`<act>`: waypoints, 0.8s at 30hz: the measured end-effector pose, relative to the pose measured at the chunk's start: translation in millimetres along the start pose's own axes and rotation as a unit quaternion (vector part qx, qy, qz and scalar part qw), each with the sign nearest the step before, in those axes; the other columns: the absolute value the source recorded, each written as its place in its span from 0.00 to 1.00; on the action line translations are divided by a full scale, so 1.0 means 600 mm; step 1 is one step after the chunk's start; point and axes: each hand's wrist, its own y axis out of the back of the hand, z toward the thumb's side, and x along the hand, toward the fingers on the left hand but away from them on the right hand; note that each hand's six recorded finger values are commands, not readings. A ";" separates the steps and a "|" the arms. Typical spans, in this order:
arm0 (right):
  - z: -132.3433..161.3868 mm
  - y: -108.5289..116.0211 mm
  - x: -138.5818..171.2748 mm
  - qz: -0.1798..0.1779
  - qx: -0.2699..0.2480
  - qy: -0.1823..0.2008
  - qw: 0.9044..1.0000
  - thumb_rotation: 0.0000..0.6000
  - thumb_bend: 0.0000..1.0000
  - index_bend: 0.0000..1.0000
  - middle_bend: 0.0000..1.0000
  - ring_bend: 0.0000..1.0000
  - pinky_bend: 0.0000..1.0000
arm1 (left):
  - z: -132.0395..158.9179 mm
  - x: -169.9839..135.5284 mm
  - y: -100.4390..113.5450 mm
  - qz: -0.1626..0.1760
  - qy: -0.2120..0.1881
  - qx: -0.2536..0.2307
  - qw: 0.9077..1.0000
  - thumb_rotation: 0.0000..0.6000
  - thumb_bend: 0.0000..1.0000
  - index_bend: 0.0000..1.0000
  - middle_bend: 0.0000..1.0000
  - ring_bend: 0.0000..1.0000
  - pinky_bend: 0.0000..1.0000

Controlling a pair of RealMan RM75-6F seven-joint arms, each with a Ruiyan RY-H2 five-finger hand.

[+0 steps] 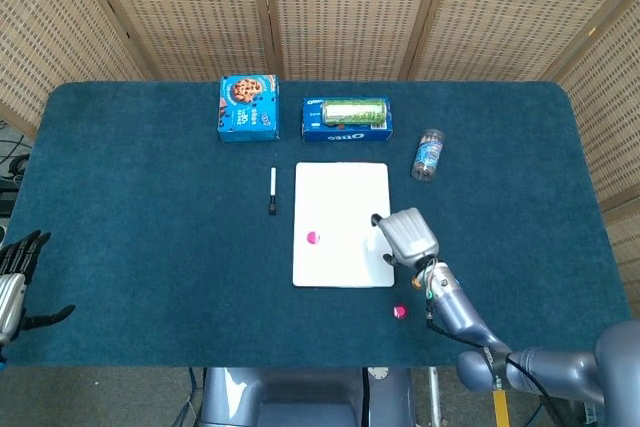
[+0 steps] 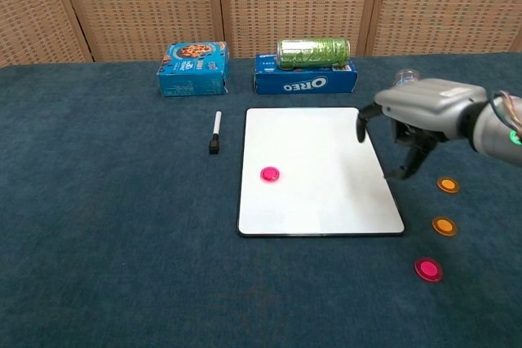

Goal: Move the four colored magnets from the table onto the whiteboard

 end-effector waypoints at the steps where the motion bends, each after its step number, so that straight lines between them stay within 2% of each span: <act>1: -0.012 -0.014 0.008 0.005 0.005 -0.003 1.000 1.00 0.26 0.34 1.00 1.00 1.00 | 0.001 -0.001 0.001 0.001 -0.001 0.000 1.000 1.00 0.00 0.00 0.00 0.00 0.00; 7: -0.065 -0.054 0.031 0.008 0.013 -0.018 1.000 1.00 0.26 0.35 1.00 1.00 1.00 | 0.006 -0.003 -0.001 0.000 -0.005 0.003 1.000 1.00 0.00 0.00 0.00 0.00 0.00; 13: -0.099 -0.068 0.032 0.009 0.014 -0.036 0.999 1.00 0.26 0.35 1.00 0.99 1.00 | 0.007 -0.004 -0.001 0.001 -0.004 0.003 1.000 1.00 0.00 0.00 0.00 0.00 0.00; 15: -0.105 -0.070 0.033 0.010 0.017 -0.037 0.999 1.00 0.26 0.35 0.96 0.93 1.00 | 0.007 -0.004 -0.001 0.001 -0.004 0.003 1.000 1.00 0.00 0.00 0.00 0.00 0.00; 16: -0.107 -0.071 0.035 0.010 0.019 -0.036 0.999 1.00 0.26 0.35 0.92 0.89 1.00 | 0.007 -0.004 -0.001 0.000 -0.004 0.003 1.000 1.00 0.00 0.00 0.00 0.00 0.00; 17: -0.109 -0.072 0.037 0.010 0.020 -0.035 0.999 1.00 0.26 0.35 0.84 0.81 0.94 | 0.006 -0.003 -0.001 0.000 -0.003 0.003 1.000 1.00 0.00 0.00 0.00 0.00 0.00; 19: -0.116 -0.075 0.042 0.015 0.025 -0.034 0.999 1.00 0.23 0.34 0.63 0.57 0.68 | 0.006 -0.003 -0.001 0.000 -0.003 0.003 1.000 1.00 0.00 0.00 0.00 0.00 0.00; 20: -0.120 -0.076 0.045 0.018 0.029 -0.035 0.999 1.00 0.21 0.33 0.47 0.40 0.50 | 0.006 -0.003 -0.001 0.000 -0.003 0.003 1.000 1.00 0.00 0.00 0.00 0.00 0.00; 21: -0.123 -0.076 0.047 0.019 0.034 -0.035 0.999 1.00 0.20 0.32 0.34 0.24 0.41 | 0.006 -0.003 -0.001 0.000 -0.003 0.002 1.000 1.00 0.00 0.00 0.00 0.00 0.00; 23: -0.131 -0.075 0.053 0.020 0.047 -0.039 0.998 1.00 0.18 0.32 0.19 0.10 0.36 | 0.005 -0.003 -0.001 0.000 -0.003 0.002 1.000 1.00 0.00 0.00 0.00 0.00 0.00; 24: -0.134 -0.074 0.055 0.020 0.051 -0.040 0.998 1.00 0.18 0.32 0.15 0.06 0.34 | 0.005 -0.003 -0.001 0.000 -0.003 0.002 1.000 1.00 0.00 0.00 0.00 0.00 0.00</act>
